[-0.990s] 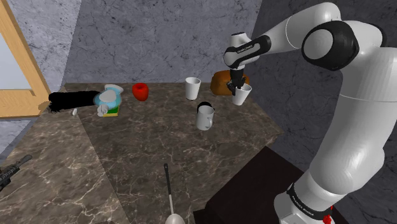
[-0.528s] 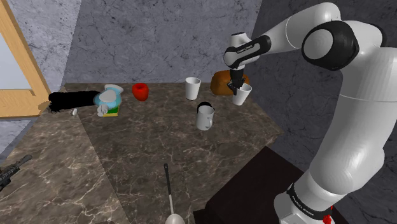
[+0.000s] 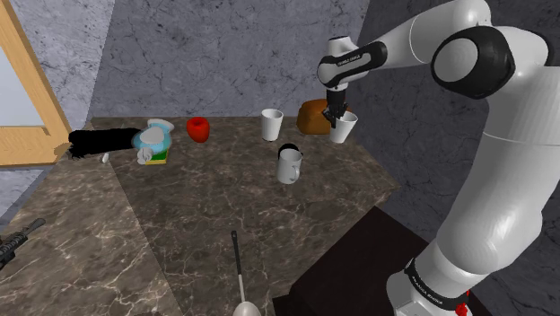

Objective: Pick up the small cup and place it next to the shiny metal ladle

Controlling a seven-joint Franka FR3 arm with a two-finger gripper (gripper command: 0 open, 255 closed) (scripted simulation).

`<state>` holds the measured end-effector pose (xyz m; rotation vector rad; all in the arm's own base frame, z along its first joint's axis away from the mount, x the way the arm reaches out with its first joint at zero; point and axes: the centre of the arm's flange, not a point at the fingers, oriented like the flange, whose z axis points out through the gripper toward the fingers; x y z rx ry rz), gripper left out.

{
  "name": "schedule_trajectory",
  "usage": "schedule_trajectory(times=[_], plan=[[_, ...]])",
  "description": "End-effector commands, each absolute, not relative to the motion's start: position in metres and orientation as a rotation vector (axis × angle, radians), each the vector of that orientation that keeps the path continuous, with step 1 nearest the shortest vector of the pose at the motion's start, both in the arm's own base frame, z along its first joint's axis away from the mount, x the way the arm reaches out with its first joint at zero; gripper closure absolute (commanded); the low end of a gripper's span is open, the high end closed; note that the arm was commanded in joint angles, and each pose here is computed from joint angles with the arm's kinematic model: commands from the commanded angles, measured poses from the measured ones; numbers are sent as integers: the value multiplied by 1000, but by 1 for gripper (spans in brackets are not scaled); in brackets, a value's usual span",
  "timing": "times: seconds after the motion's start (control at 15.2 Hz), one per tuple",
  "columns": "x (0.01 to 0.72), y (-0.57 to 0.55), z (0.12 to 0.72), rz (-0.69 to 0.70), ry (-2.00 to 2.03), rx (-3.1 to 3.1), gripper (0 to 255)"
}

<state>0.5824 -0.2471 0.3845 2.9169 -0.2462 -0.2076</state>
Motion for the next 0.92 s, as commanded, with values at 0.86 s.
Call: schedule_trajectory(times=[0.86], plan=[[582, -247, 464, -208, -246, 2917, 255]])
